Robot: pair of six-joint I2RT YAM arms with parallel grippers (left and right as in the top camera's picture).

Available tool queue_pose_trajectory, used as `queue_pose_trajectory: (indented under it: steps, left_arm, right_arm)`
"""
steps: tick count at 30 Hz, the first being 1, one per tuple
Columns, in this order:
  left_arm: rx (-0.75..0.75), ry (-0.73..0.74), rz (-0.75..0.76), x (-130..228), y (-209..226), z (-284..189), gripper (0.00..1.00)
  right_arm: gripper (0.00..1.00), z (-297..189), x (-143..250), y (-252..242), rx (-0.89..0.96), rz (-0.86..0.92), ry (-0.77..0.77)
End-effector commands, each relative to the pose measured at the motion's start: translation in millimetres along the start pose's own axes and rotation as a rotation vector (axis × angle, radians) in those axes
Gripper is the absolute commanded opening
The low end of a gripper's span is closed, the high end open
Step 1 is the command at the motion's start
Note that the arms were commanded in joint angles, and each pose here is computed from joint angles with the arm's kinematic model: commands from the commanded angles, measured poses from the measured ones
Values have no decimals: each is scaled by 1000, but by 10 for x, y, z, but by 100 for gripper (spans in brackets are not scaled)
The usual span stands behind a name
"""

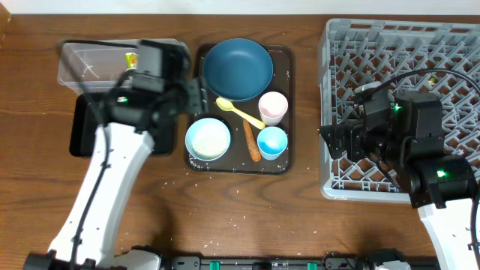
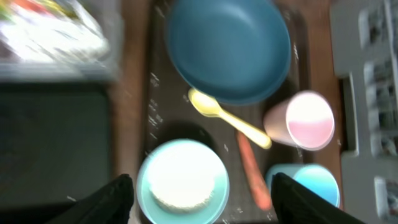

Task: Sort waste into correct bins and load items into the dishwasher rack
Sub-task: 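Move left gripper to light-blue rice bowl and grasp its rim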

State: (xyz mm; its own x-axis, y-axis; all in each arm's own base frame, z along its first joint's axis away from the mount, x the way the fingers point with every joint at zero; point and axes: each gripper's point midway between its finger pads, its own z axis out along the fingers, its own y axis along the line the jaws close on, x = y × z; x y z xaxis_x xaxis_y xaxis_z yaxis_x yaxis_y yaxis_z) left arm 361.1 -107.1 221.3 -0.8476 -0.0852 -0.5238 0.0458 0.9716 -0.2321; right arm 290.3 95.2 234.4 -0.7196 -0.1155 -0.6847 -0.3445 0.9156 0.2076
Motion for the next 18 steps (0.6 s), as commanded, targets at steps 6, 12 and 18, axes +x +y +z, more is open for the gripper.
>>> queue_pose_trajectory:
  steps: [6,12,18]
  left_arm:
    - [-26,201,-37,518,-103,546,70]
    - [-43,341,50,862,-250,958,58]
    - [-101,454,83,1152,-184,1295,50]
  right_arm:
    - [98,-26,-26,66,-22,3,0]
    - [98,-26,-27,66,-22,3,0]
    - [98,-26,-8,66,-22,5,7]
